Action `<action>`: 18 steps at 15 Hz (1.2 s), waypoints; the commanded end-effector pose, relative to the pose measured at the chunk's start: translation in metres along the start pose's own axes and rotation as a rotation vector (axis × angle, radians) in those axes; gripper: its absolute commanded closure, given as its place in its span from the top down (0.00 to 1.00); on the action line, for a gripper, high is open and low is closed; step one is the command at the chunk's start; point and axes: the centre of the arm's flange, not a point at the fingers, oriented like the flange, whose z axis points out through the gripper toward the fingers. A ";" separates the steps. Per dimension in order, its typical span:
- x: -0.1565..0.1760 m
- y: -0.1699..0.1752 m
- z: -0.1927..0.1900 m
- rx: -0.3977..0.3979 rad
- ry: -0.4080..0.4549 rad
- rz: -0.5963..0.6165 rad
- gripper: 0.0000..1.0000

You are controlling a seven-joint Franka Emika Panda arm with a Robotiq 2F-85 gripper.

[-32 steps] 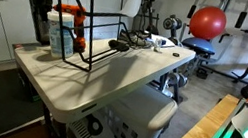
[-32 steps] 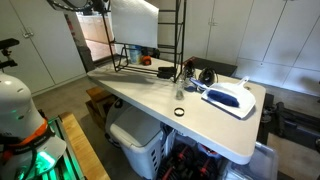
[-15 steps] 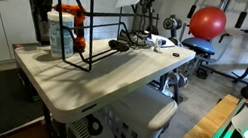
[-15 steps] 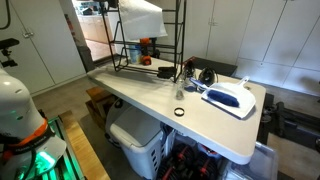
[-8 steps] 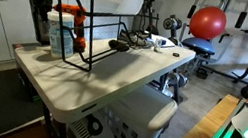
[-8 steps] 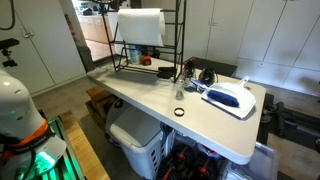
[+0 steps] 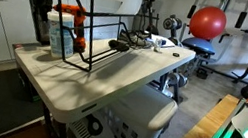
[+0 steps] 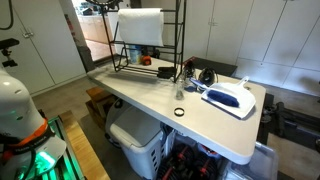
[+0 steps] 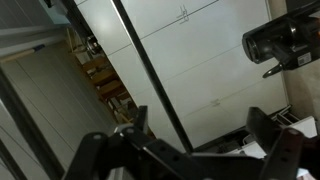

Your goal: Pick up the kitchen paper and hang it on the third black rack from the bottom

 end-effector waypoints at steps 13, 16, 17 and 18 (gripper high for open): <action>0.000 0.048 -0.064 -0.036 0.081 0.341 1.00; 0.006 0.060 -0.081 -0.044 0.122 0.372 1.00; 0.007 0.062 -0.085 -0.047 0.133 0.378 1.00; 0.008 0.064 -0.089 -0.041 0.130 0.392 1.00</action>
